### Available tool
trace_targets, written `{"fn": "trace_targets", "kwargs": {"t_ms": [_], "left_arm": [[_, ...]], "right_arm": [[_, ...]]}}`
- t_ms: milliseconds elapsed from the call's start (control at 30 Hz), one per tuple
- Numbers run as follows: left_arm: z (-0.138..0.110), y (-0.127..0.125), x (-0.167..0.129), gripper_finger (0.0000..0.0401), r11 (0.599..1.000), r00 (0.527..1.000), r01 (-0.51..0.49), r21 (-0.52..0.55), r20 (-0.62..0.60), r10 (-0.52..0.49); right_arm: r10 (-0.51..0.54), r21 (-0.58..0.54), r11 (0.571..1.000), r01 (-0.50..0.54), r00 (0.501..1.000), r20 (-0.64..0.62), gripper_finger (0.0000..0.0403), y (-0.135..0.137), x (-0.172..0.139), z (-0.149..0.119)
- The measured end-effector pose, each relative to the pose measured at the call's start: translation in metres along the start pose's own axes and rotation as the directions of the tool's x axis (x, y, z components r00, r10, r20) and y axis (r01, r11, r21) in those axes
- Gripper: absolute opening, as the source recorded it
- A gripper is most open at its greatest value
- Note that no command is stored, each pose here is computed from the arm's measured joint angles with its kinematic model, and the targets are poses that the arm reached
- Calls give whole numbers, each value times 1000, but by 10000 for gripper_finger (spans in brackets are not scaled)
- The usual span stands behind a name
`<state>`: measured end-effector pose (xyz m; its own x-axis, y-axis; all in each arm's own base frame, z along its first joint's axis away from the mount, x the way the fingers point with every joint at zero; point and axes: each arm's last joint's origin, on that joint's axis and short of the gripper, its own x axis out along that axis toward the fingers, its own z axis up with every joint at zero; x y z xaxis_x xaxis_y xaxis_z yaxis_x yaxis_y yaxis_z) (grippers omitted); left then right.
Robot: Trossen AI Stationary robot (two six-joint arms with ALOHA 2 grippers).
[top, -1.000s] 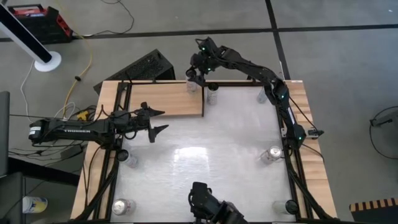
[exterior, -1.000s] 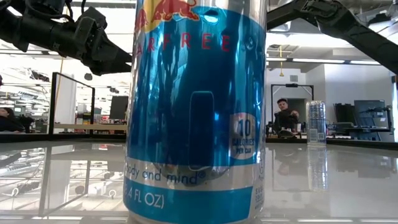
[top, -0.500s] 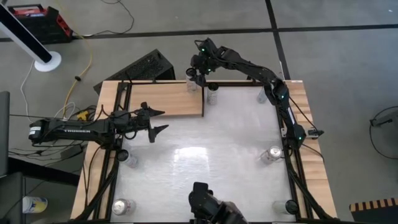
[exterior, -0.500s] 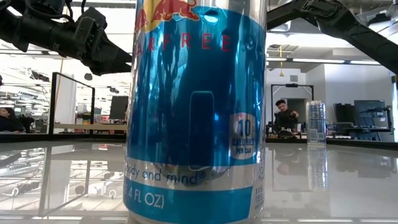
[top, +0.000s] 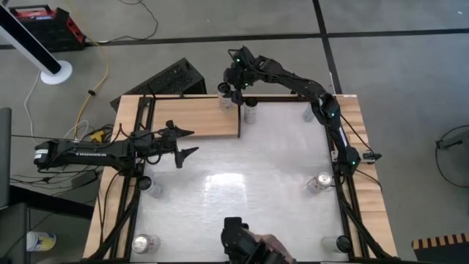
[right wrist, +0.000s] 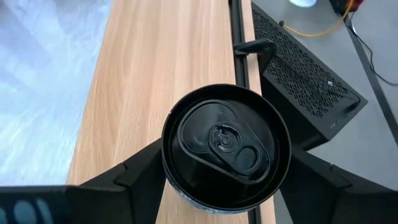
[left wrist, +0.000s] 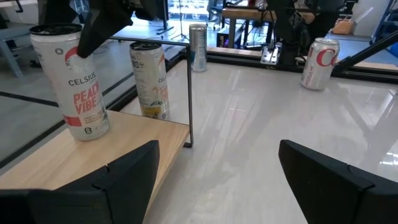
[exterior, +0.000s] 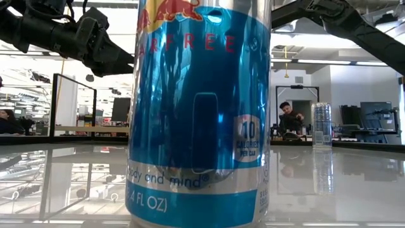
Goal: Place canned beverage on shelf
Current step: Put the right peach vibe celsius soda can on the shelf
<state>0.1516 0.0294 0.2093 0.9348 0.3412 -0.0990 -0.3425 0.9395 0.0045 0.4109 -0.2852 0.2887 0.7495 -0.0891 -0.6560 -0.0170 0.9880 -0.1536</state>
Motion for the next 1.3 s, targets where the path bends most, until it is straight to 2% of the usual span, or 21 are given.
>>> {"fn": "trace_targets", "kwargs": {"t_ms": [333, 667, 1000, 1300], "left_arm": [[0, 0, 0, 318, 1000, 1000, 0, 0, 0, 0], [0, 0, 0, 318, 1000, 1000, 0, 0, 0, 0], [0, 0, 0, 318, 1000, 1000, 0, 0, -1, 0], [0, 0, 0, 318, 1000, 1000, 0, 4, 0, 0]], "right_arm": [[32, -58, 998, -32, 999, -2, 286, -2, -2, -4], [26, -20, 999, -26, 1000, -9, 288, -7, -4, -7], [24, -13, 1000, -25, 999, -27, 338, -6, -2, -10], [15, -25, 1000, -15, 1000, -16, 344, -7, -3, -8]]}}
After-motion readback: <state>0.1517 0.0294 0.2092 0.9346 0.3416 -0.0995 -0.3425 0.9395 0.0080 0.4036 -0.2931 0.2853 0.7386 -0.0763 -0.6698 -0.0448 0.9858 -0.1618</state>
